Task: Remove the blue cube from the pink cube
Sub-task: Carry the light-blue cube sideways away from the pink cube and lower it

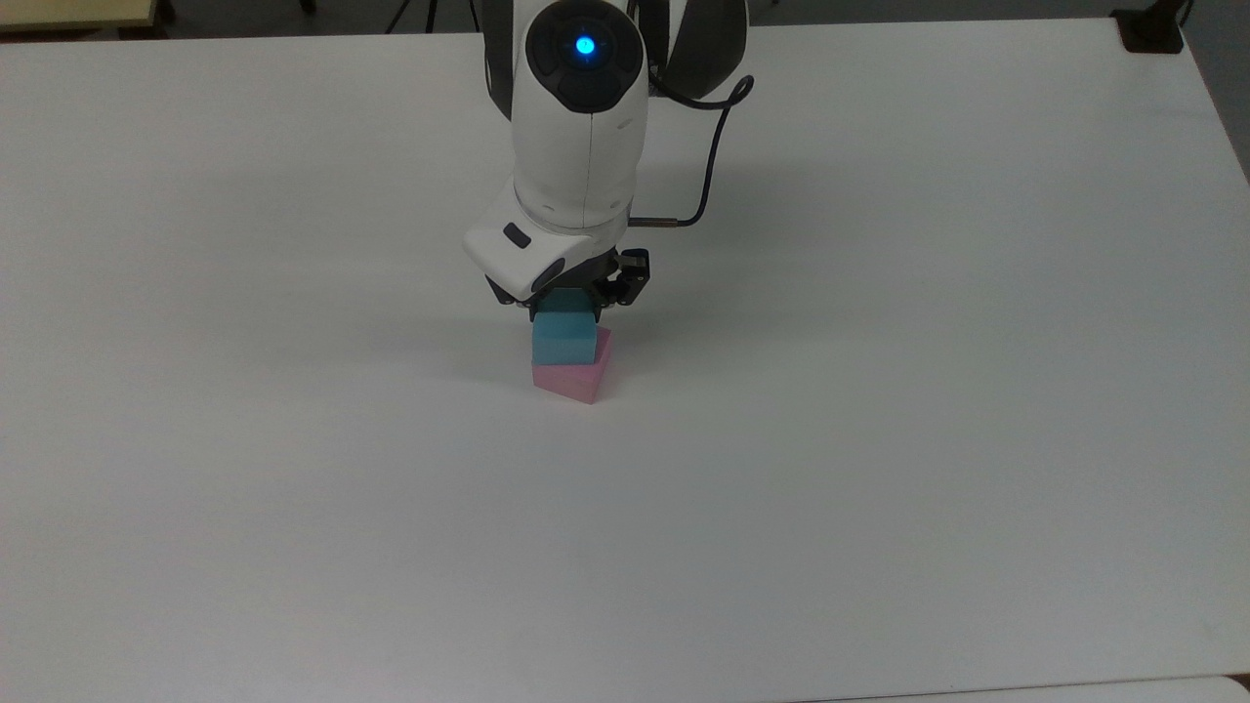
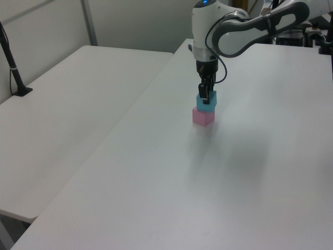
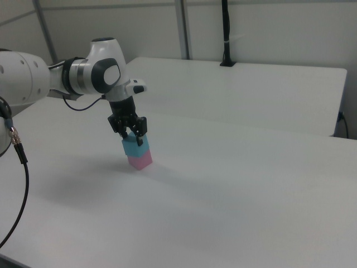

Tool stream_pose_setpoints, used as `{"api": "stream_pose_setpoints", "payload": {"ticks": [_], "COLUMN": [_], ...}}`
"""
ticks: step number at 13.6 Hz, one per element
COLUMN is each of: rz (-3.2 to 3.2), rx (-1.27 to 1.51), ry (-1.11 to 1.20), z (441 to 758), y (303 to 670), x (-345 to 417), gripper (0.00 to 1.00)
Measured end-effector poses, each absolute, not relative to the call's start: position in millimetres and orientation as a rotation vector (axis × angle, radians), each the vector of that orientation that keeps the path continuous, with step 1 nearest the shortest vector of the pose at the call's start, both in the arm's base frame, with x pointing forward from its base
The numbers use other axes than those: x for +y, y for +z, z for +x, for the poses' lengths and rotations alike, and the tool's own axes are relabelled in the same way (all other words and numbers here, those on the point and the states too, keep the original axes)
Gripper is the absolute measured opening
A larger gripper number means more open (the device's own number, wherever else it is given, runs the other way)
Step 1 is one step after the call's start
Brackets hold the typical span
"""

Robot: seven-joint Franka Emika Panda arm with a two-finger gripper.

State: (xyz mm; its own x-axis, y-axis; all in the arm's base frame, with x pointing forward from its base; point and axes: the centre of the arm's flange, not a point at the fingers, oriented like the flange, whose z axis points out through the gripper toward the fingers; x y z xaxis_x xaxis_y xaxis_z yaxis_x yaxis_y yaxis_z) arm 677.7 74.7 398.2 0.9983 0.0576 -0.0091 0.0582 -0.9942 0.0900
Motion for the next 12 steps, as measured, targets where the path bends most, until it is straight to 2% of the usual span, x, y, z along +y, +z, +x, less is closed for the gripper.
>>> {"api": "stream_pose_setpoints", "payload": {"ticks": [4, 7, 10, 12], "rz": [3.053, 3.054, 3.038, 3.036], "rx": [0.112, 0.182, 0.245, 0.253], "ry": [0.018, 0.027, -0.033, -0.039], "z": [676.8, 666.8, 637.3, 627.2], "y": [409.0, 412.4, 382.5, 368.4], "x": [85.6, 137.3, 231.3, 262.5], "gripper": [0.57, 0.55, 0.55, 0.55]}}
